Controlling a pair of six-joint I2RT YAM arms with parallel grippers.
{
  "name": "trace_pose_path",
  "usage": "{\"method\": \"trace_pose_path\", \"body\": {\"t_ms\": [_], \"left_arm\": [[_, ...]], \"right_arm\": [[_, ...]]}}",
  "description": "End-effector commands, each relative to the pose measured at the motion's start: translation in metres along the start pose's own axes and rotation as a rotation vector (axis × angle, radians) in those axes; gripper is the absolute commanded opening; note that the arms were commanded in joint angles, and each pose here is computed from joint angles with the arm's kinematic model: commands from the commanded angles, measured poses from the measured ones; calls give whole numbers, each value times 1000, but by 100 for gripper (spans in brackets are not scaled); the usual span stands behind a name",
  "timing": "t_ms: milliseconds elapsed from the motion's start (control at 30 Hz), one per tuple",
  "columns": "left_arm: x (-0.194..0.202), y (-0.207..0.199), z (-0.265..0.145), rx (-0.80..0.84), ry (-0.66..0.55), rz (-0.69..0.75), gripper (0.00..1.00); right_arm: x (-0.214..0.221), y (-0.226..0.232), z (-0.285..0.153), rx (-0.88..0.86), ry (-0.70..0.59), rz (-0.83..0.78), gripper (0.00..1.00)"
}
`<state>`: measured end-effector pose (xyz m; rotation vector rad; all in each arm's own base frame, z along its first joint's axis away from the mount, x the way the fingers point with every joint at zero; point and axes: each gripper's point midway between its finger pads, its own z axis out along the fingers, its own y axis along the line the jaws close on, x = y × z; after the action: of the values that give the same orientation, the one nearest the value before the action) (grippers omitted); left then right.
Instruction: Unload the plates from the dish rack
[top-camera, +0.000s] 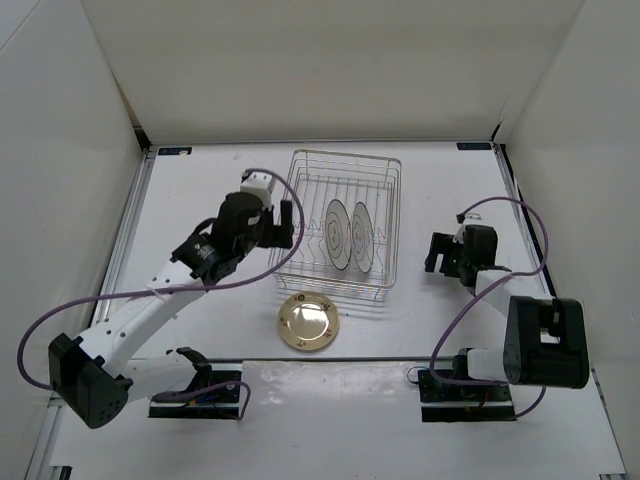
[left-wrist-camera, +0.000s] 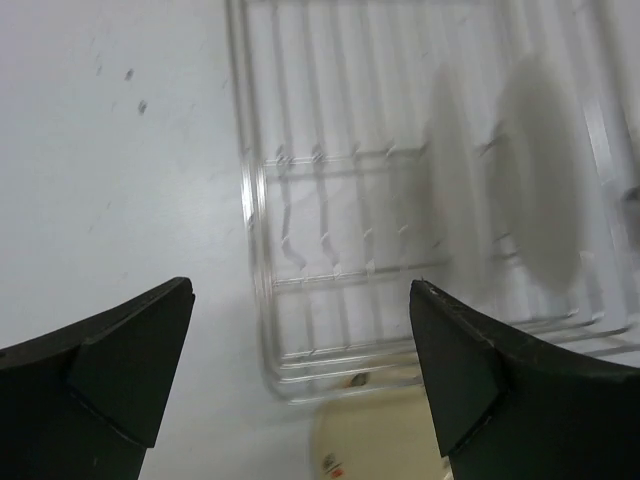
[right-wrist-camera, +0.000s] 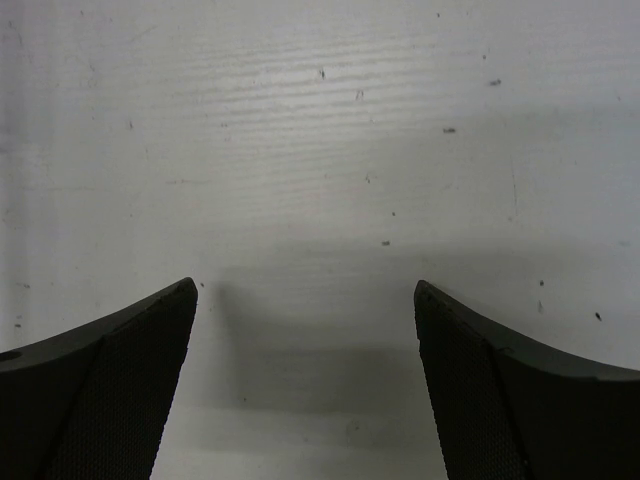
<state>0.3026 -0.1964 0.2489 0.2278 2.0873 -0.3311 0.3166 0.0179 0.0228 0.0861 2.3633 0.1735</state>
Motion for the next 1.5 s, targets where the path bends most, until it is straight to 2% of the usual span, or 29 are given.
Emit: {"method": "trace_pose_path", "body": {"t_ms": [0,67,100,133,167,200,233,267,300,333,367,467,533,600,633,667,700,733,767,833,900,967,1000,1033,1100,1233,1267,1300,1467], "left_arm": [[38,41,11,-137,-45,49,100],[52,48,10,-131,-89,41,100],[87,58,15,-142,-35,77,100],[94,59,16,-137,-30,89,100],[91,59,17,-128,-61,94,100],[102,63,19,-138,-41,103,100],[100,63,19,-137,-47,107,100],[101,65,19,-144,-34,125,100],[97,67,18,-156,-35,123,100],[98,68,17,-168,-27,125,100],[95,70,15,-173,-43,118,100],[101,73,19,-170,-80,103,100],[102,78,18,-185,-82,86,100],[105,83,17,-204,-62,86,100],[105,85,18,-208,-61,86,100],[106,86,18,-215,-59,79,100],[107,89,18,-223,-54,76,100],[106,90,18,-228,-57,71,100],[107,90,18,-224,-51,66,100],[109,91,18,-225,-50,62,100],[109,91,18,-225,-53,62,100],[109,91,19,-222,-49,59,100],[110,92,19,-228,-46,54,100],[110,92,19,-225,-42,54,100],[109,91,20,-223,-40,47,100],[110,93,20,-223,-33,41,100],[111,92,21,-217,-31,37,100],[110,92,21,-219,-31,36,100],[113,92,23,-210,-17,29,100]], "right_arm": [[-1,-12,-9,76,-73,38,90],[-1,-19,-11,122,-103,83,90],[2,-32,-14,192,-116,98,90],[2,-34,-15,212,-125,126,90],[-2,-37,-17,232,-135,130,90],[0,-37,-17,230,-118,131,90],[8,-38,-18,238,-73,123,90],[-6,-36,-20,236,-87,125,90],[1,-37,-27,256,-2,122,90],[-20,-34,-32,255,-26,156,90],[-23,-33,-35,258,-14,146,90],[-57,-15,-56,173,-46,114,90],[-89,12,-79,38,-149,104,90],[-111,33,-96,-71,-253,155,90],[-127,44,-107,-123,-322,261,90],[-131,40,-112,-103,-362,338,90],[-105,32,-98,-65,-314,440,90],[-105,32,-97,-74,-329,521,90],[-103,38,-99,-117,-319,507,90],[-116,67,-112,-272,-306,300,90],[-98,71,-98,-263,-150,324,90],[-109,86,-96,-316,-83,269,90],[-113,88,-97,-336,-88,247,90],[-114,110,-99,-383,-78,204,90],[-128,116,-103,-353,-107,174,89],[-150,148,-109,-398,-141,93,62],[-144,167,-111,-432,-119,50,54],[-158,176,-116,-439,-138,24,53],[-140,229,-112,-465,-90,-134,53]]}}
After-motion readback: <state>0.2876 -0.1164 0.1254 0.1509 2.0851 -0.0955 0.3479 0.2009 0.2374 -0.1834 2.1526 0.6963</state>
